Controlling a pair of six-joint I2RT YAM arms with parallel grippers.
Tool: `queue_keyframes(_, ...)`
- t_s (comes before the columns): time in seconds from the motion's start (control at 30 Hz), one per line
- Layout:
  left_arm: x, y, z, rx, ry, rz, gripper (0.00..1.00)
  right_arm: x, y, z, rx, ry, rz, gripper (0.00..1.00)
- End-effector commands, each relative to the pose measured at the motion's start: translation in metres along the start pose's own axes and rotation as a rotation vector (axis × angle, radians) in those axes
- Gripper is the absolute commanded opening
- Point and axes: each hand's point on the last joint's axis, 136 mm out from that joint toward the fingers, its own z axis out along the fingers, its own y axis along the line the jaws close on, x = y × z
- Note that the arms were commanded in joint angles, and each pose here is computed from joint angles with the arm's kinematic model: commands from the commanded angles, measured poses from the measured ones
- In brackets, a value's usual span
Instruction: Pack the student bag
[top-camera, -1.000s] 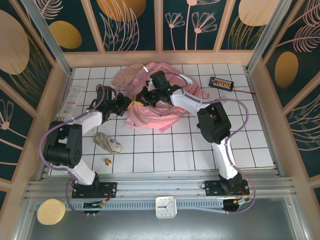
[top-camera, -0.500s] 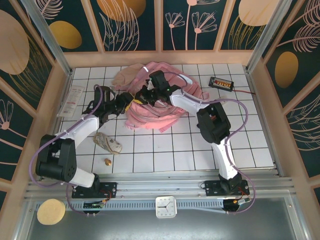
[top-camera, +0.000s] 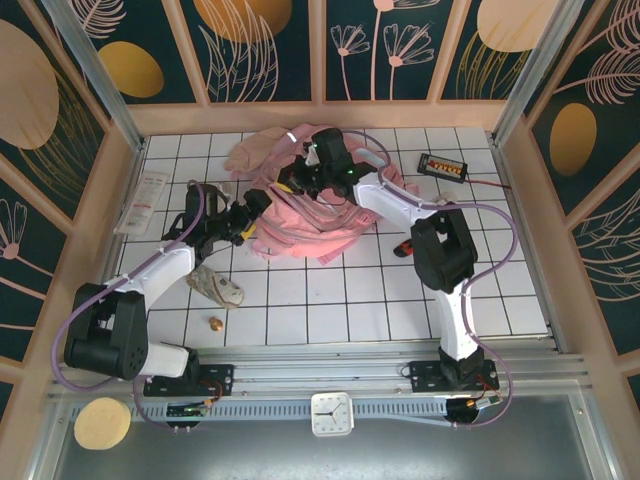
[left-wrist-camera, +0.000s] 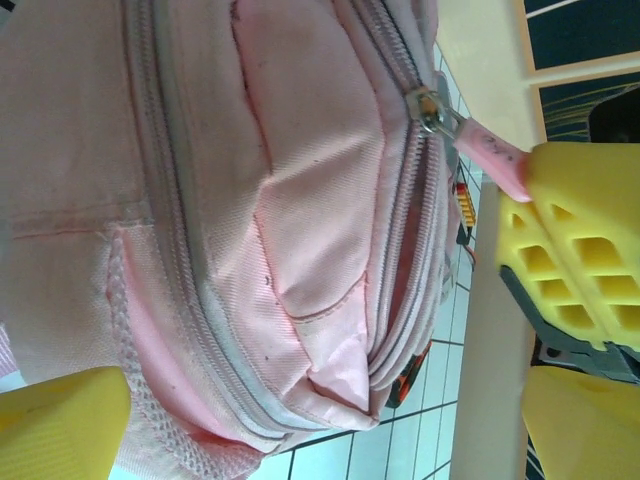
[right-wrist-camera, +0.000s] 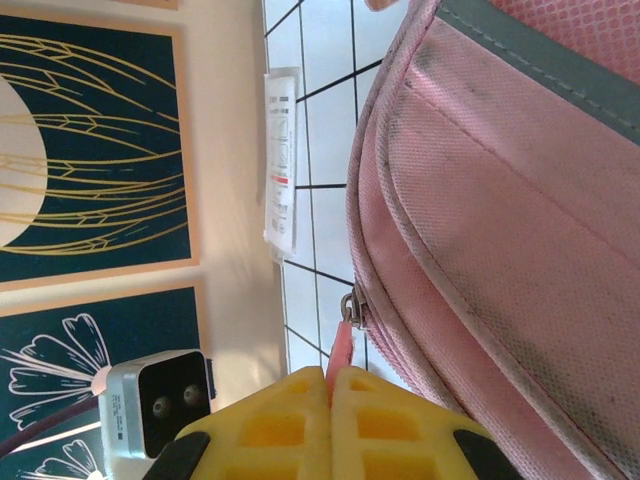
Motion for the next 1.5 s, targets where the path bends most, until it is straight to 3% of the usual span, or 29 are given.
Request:
queue_keyframes(0.0, -0.007, -0.002, 0.006, -0.006, -0.009, 0.023, 0.99, -0.016, 0.073, -0.047, -0.156, -0.076, -0.111, 0.0)
queue_keyframes(0.07, -0.01, -0.003, 0.012, -0.011, -0.003, 0.026, 0.98, -0.018, 0.075, -0.053, -0.16, -0.085, -0.112, 0.0)
queue_keyframes(0.13, -0.012, -0.002, 0.015, -0.023, -0.002, 0.027, 0.91, -0.02, 0.076, -0.06, -0.164, -0.092, -0.111, 0.0)
queue_keyframes(0.3, -0.011, 0.004, 0.026, -0.006, 0.01, -0.02, 0.55, -0.023, 0.082, -0.071, -0.181, -0.106, -0.104, 0.0)
queue_keyframes(0.37, -0.012, 0.0, 0.031, 0.023, 0.014, -0.027, 0.27, -0.02, 0.08, -0.072, -0.179, -0.101, -0.095, 0.0)
queue_keyframes(0.43, -0.013, -0.01, 0.037, 0.049, 0.022, -0.008, 0.08, -0.017, 0.075, -0.073, -0.172, -0.097, -0.079, 0.0)
queue_keyframes(0.53, -0.018, -0.034, 0.041, 0.076, 0.03, 0.065, 0.0, -0.014, 0.064, -0.07, -0.159, -0.094, -0.041, 0.0)
queue_keyframes(0.8, 0.001, -0.076, 0.045, 0.128, 0.066, 0.224, 0.0, -0.014, 0.063, -0.053, -0.166, -0.111, 0.035, 0.0)
queue_keyframes(0.97, 0.038, -0.077, 0.056, 0.137, 0.126, 0.237, 0.0, -0.012, 0.067, -0.023, -0.166, -0.086, 0.044, 0.0)
queue_keyframes(1.13, 0.041, -0.051, 0.034, 0.04, 0.067, 0.247, 0.02, -0.011, 0.066, -0.012, -0.146, -0.072, 0.034, 0.0)
queue_keyframes(1.2, 0.03, -0.038, 0.016, -0.064, -0.009, 0.318, 0.14, -0.01, 0.064, -0.015, -0.131, -0.069, 0.023, 0.0)
queue_keyframes(1.3, 0.005, -0.037, -0.018, -0.167, -0.168, 0.51, 0.22, -0.003, 0.059, -0.019, -0.103, -0.048, 0.013, 0.0)
queue_keyframes(1.33, -0.002, -0.04, -0.028, -0.187, -0.215, 0.588, 0.39, -0.002, 0.058, -0.023, -0.094, -0.046, 0.006, 0.0)
queue_keyframes(1.4, -0.013, -0.051, -0.045, -0.202, -0.292, 0.722, 0.5, 0.002, 0.056, -0.029, -0.078, -0.04, -0.003, 0.0)
queue_keyframes(1.47, -0.034, -0.049, -0.058, -0.302, -0.367, 0.762, 0.64, 0.005, 0.054, -0.04, -0.053, -0.036, -0.014, 0.0)
